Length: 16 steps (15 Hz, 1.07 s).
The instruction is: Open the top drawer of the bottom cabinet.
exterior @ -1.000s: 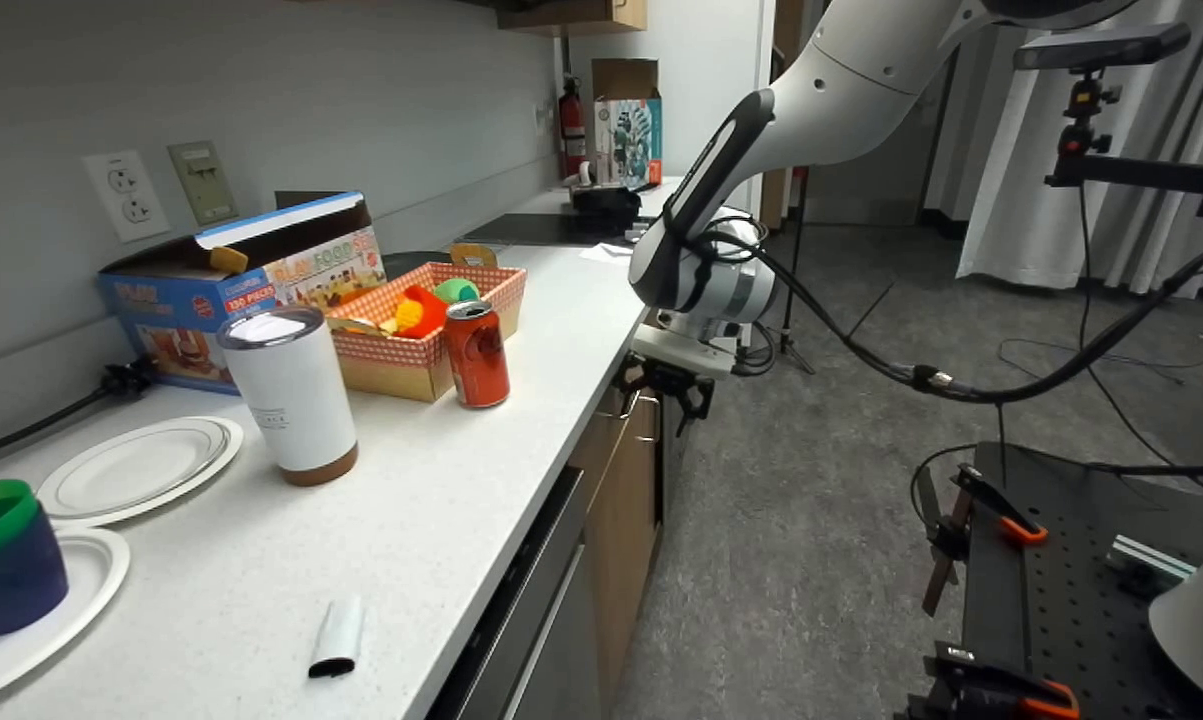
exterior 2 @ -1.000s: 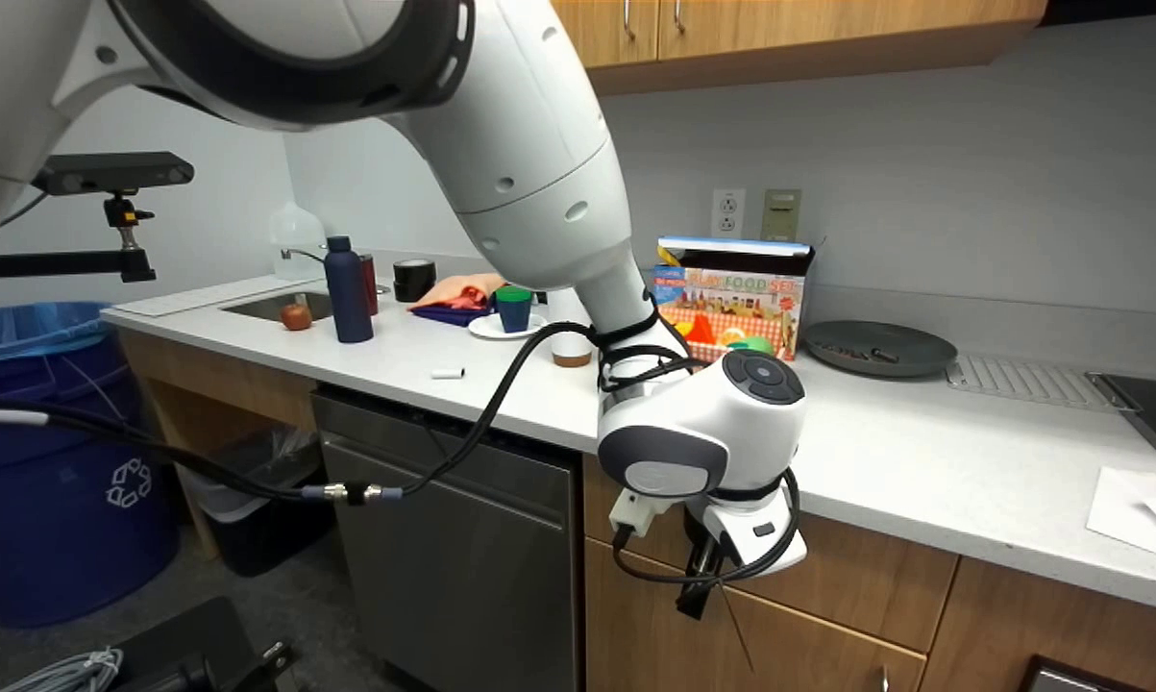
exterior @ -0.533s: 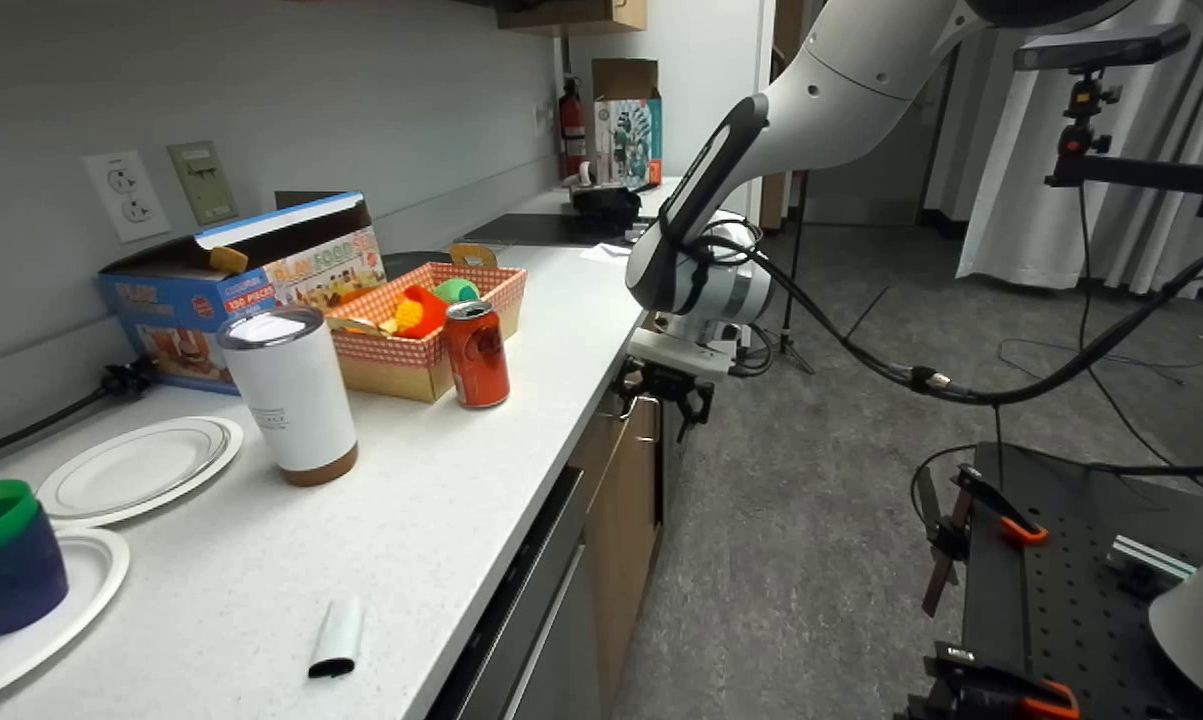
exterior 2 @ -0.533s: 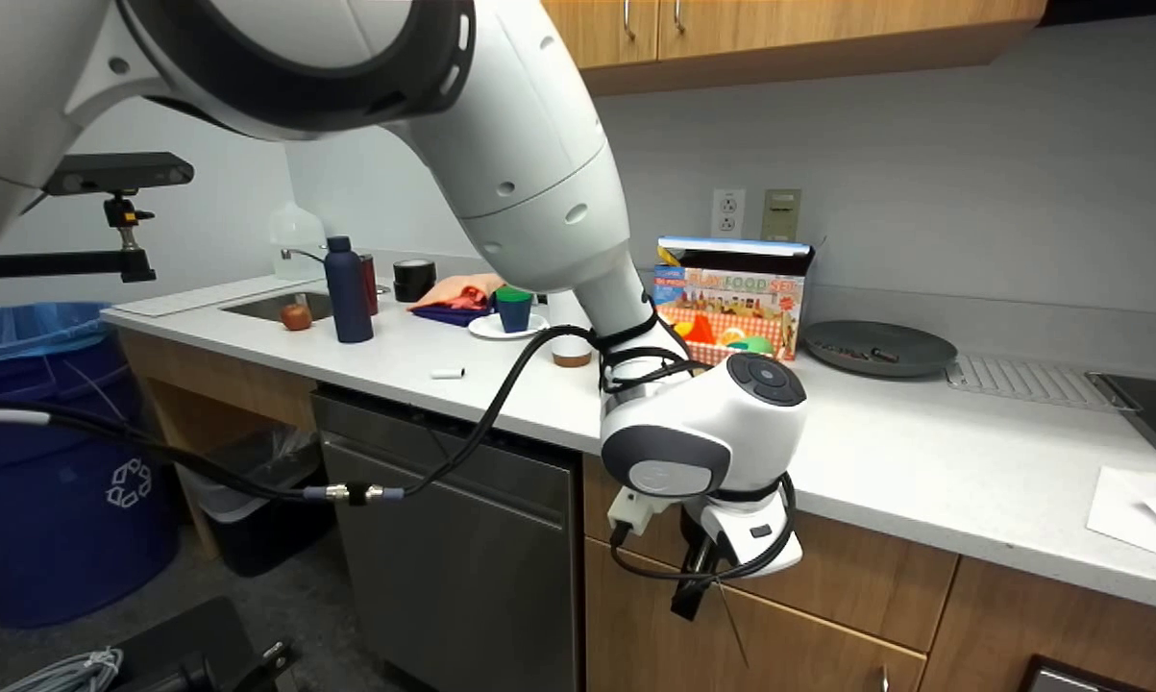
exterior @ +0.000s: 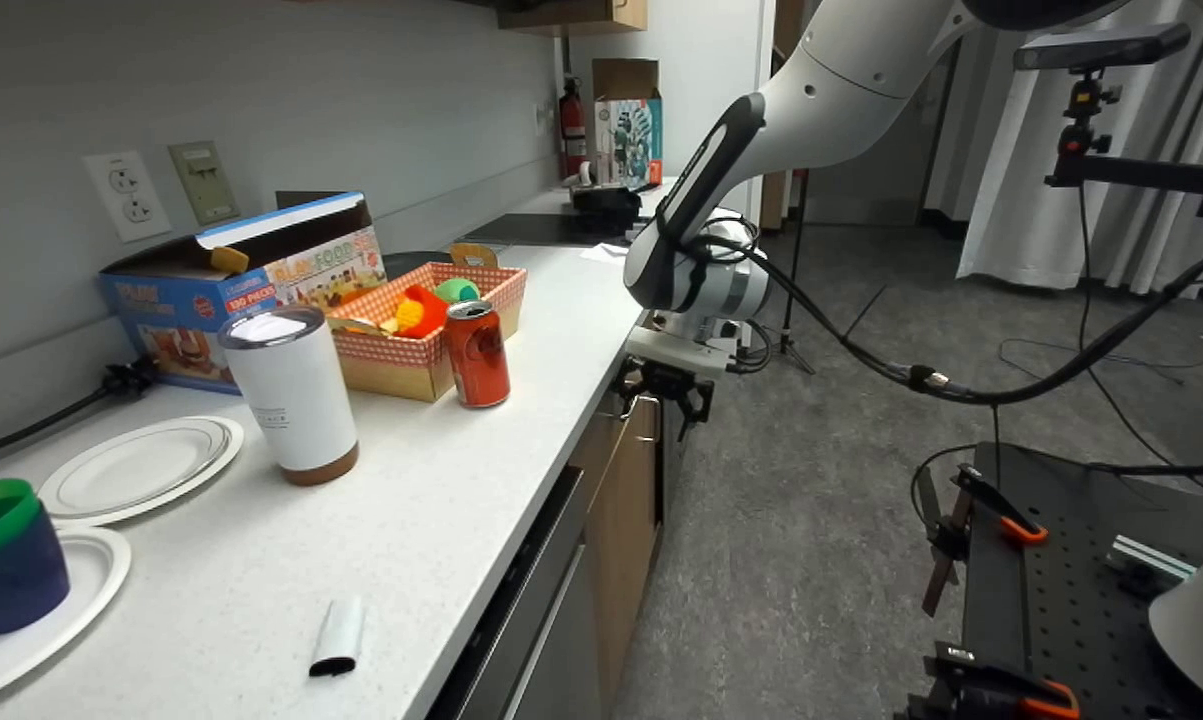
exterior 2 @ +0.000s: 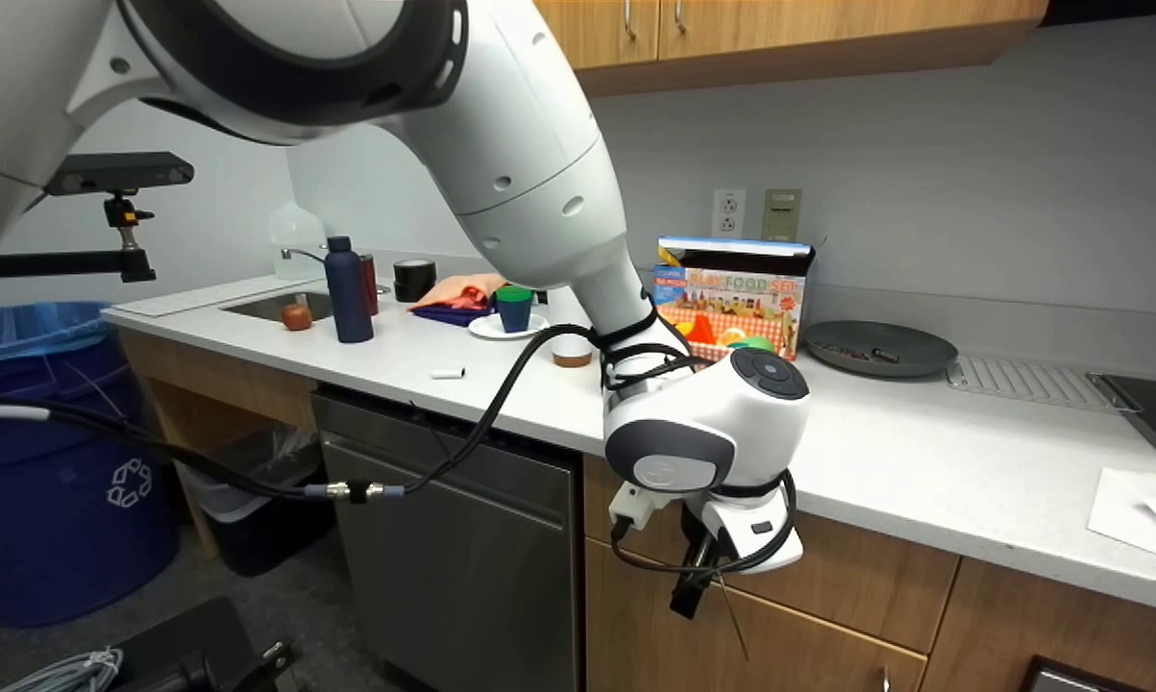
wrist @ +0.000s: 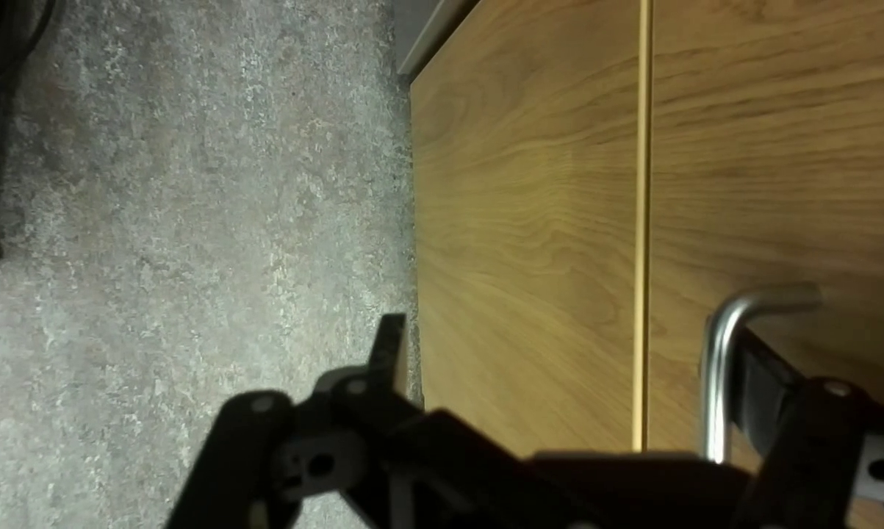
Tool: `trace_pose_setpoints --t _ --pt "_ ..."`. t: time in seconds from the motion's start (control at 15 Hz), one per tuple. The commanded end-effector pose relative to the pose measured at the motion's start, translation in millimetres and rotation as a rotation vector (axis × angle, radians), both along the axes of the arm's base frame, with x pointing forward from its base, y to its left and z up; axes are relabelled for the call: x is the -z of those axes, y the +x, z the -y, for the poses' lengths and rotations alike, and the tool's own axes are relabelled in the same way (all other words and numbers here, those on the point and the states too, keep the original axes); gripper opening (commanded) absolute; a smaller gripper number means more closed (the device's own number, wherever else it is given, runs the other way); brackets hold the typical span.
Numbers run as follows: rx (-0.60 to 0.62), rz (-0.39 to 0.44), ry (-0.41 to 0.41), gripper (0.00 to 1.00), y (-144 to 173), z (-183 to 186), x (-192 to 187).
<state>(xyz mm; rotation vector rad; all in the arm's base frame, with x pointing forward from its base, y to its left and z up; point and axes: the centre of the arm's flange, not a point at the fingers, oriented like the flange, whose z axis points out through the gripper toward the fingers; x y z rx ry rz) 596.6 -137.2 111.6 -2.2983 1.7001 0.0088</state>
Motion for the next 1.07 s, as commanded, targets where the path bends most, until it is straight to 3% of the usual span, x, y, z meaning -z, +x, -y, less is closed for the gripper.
trace_pose_setpoints --t 0.0,1.0 --pt "-0.059 -0.135 -0.031 1.00 -22 19 26" --pt "-0.059 -0.136 -0.018 1.00 -60 43 28"
